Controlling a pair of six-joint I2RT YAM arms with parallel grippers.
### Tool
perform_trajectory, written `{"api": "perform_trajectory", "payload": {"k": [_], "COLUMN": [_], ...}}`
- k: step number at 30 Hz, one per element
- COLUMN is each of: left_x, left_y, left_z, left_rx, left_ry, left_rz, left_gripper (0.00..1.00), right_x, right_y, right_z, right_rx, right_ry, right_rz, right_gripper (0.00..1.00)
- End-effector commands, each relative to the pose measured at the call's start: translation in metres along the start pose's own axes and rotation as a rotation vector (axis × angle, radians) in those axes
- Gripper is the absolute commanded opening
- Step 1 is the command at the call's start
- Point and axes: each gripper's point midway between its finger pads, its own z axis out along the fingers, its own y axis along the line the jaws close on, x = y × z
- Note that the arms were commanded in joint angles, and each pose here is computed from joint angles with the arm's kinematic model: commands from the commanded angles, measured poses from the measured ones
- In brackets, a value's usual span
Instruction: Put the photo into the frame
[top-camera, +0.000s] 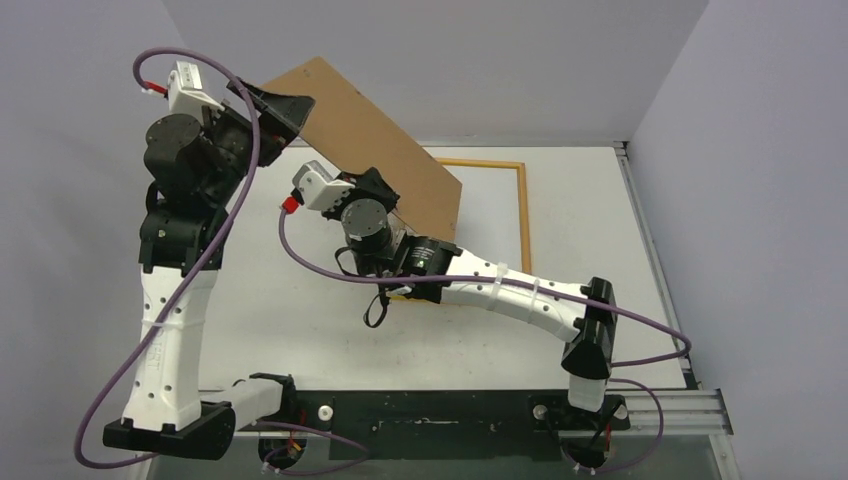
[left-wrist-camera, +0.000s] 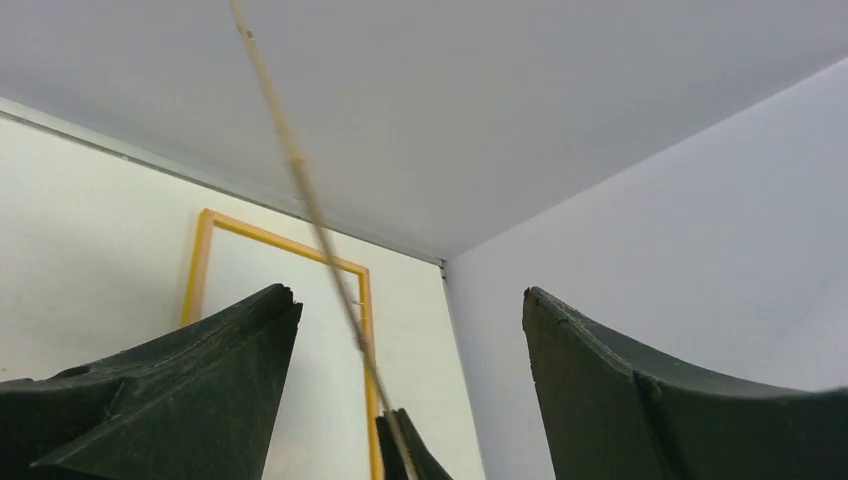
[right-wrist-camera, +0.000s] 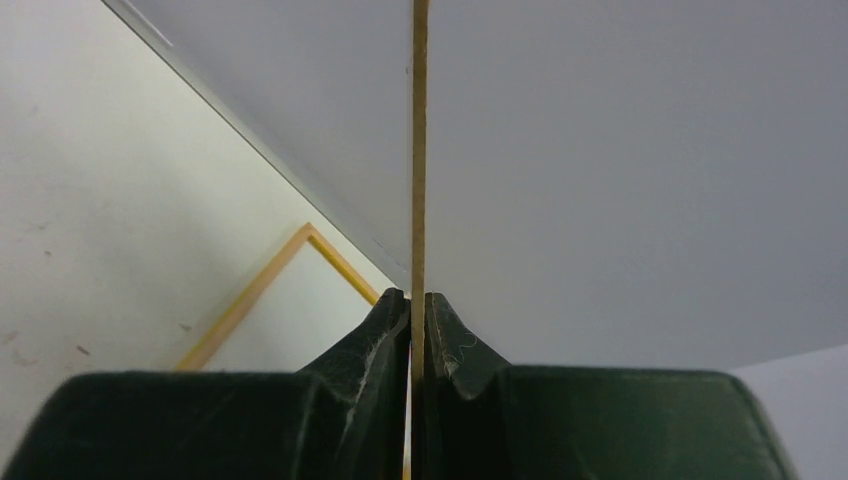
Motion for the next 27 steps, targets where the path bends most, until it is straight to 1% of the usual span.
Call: {"api": "perform_trajectory", "payload": {"k": [1, 8, 12, 15, 18, 22, 24, 26, 27], "left_x": [0.008, 0.027, 0.035, 0.037, 0.041, 0.049, 0.05, 0.05, 0.05], "left_y": [-0.021, -0.006, 0.001, -0.005, -0.012, -0.012, -0.01, -0.009, -0.008], "left_z": [-0.004, 0.006, 0.008, 0.006, 0.005, 0.006, 0.005, 0.005, 0.005], "left_rx": [0.091, 0.069, 0.056, 0.099, 0.154, 0.178, 0.176, 0.172, 0.17], "left_ry": [0.062, 0.116, 0.141, 0.153, 0.165, 0.198, 0.197, 0.193, 0.19], "left_rz": [-0.061, -0.1, -0.111, -0.123, -0.137, -0.149, -0.152, -0.148, -0.147], "left_gripper": [0.82, 0.8, 0.71, 0.66, 0.59, 0.43, 0.36, 0.31, 0.26], "right_x": [-0.014, -0.01, -0.01, -0.01, -0.009, -0.008, -0.007, -0.006, -0.006], "right_y": [-0.036, -0.036, -0.043, -0.046, -0.047, -0.049, -0.05, -0.053, -0.053], "right_z": [-0.005, -0.011, -0.014, -0.016, -0.016, -0.018, -0.018, -0.018, -0.018], "right_rx": [0.151, 0.217, 0.243, 0.246, 0.247, 0.248, 0.25, 0.253, 0.252], "right_ry": [-0.019, -0.035, -0.043, -0.045, -0.042, -0.043, -0.041, -0.038, -0.037], "right_rz": [-0.011, -0.072, -0.06, -0.06, -0.062, -0.059, -0.053, -0.049, -0.05], "right_gripper": [0.0, 0.0, 0.0, 0.0, 0.0, 0.0, 0.0, 0.0, 0.0]}}
